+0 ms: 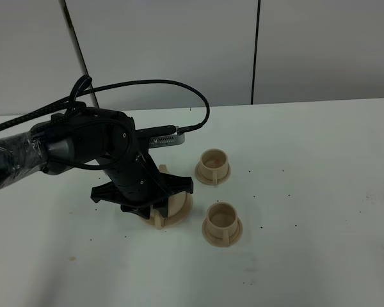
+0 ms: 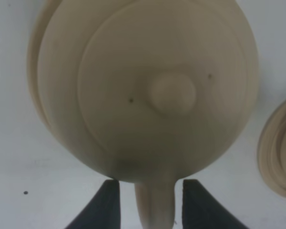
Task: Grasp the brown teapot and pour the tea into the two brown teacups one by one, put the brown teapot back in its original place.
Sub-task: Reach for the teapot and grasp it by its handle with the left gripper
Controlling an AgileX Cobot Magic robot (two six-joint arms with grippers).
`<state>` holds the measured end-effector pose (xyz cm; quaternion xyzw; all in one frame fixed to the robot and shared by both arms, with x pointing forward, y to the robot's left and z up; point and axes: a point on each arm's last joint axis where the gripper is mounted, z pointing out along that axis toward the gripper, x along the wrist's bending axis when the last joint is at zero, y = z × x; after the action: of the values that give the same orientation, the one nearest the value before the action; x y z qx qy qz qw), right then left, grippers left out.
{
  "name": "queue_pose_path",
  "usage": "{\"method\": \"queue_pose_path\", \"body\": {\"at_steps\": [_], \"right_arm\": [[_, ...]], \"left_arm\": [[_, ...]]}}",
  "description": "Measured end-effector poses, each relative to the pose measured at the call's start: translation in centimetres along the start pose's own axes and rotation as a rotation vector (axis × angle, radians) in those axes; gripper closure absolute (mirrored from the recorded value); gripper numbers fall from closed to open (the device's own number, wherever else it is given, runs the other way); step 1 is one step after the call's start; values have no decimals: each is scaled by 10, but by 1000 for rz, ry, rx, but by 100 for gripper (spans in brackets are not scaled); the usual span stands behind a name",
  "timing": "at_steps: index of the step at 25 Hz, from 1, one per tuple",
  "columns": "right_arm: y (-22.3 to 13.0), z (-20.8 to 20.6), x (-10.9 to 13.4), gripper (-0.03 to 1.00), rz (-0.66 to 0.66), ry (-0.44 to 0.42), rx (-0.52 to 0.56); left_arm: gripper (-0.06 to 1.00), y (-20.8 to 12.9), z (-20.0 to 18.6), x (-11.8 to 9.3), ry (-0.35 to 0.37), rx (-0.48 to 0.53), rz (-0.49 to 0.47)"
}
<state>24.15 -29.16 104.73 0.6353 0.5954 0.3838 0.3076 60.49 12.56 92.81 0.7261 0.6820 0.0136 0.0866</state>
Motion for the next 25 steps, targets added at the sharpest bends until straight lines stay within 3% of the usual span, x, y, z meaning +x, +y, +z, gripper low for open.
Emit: {"method": "queue_pose_path", "body": {"at_steps": [25], "right_arm": [[0,0,0,56,0,0,0]], "left_arm": [[72,2,8,-1,-12,-9,-9]]}}
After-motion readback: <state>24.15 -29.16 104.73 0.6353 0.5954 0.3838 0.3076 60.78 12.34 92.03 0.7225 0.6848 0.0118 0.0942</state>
